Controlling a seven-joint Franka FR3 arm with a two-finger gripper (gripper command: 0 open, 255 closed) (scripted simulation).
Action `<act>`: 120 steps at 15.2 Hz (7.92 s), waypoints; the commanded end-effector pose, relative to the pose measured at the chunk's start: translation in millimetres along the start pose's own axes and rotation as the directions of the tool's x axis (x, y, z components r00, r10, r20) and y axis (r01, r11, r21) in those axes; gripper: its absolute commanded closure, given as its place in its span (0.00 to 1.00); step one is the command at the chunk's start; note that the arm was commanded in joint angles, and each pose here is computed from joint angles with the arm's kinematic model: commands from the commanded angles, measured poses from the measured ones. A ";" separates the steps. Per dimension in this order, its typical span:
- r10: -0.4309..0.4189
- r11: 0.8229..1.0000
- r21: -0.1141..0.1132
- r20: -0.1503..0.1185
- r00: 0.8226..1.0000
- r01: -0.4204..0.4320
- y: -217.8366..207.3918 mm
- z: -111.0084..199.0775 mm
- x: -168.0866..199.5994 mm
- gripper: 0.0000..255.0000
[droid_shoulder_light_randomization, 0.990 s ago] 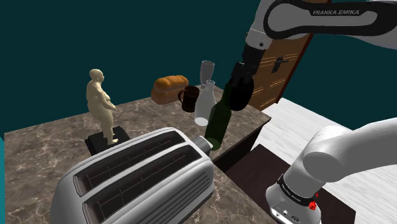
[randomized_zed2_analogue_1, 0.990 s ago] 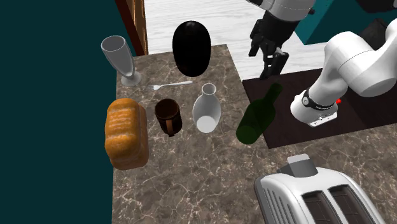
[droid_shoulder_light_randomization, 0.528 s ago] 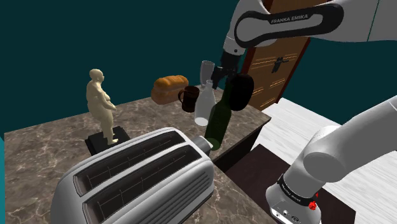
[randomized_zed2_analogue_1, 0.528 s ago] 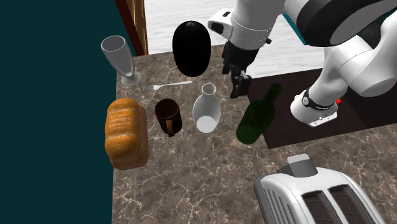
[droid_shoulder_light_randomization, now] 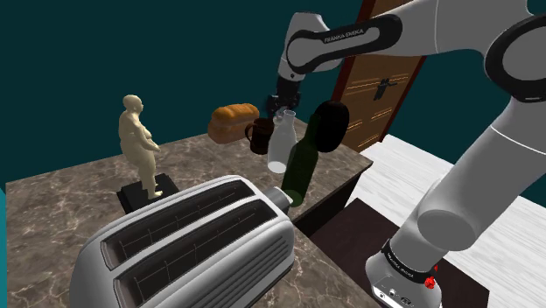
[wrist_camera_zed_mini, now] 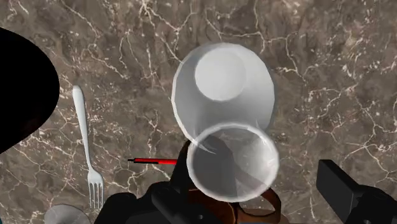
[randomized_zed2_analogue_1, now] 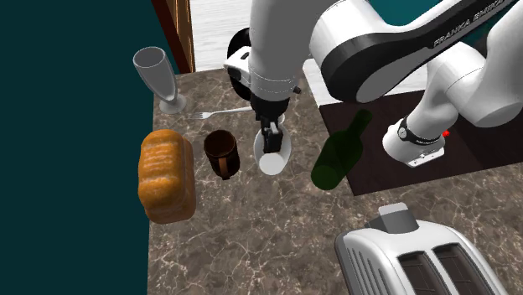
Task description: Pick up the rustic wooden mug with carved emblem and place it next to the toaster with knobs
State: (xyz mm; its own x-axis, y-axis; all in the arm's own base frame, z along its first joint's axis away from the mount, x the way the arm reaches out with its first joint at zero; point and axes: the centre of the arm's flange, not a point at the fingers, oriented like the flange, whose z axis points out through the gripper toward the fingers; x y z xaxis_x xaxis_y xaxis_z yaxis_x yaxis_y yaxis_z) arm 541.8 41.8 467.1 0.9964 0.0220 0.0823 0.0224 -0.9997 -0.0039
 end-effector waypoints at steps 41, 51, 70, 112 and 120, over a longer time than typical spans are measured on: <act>-0.020 1.000 -0.001 -0.004 1.000 0.020 -23.1 67.6 104.9 1.00; -0.020 1.000 -0.001 -0.004 1.000 0.020 -23.4 15.0 109.2 1.00; -0.020 1.000 -0.001 -0.004 1.000 0.020 -23.7 -84.9 117.5 1.00; -0.020 1.000 -0.001 -0.004 1.000 0.020 -157.1 -211.1 -131.2 1.00; -0.020 1.000 -0.001 -0.004 1.000 0.020 -205.5 -218.8 -224.8 1.00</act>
State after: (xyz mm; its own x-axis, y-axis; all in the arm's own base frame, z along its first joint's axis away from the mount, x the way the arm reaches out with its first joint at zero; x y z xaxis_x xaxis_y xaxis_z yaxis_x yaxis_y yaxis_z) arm 307.9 234.1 665.6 0.9953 0.0436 0.0861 0.0438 -0.9990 -0.0010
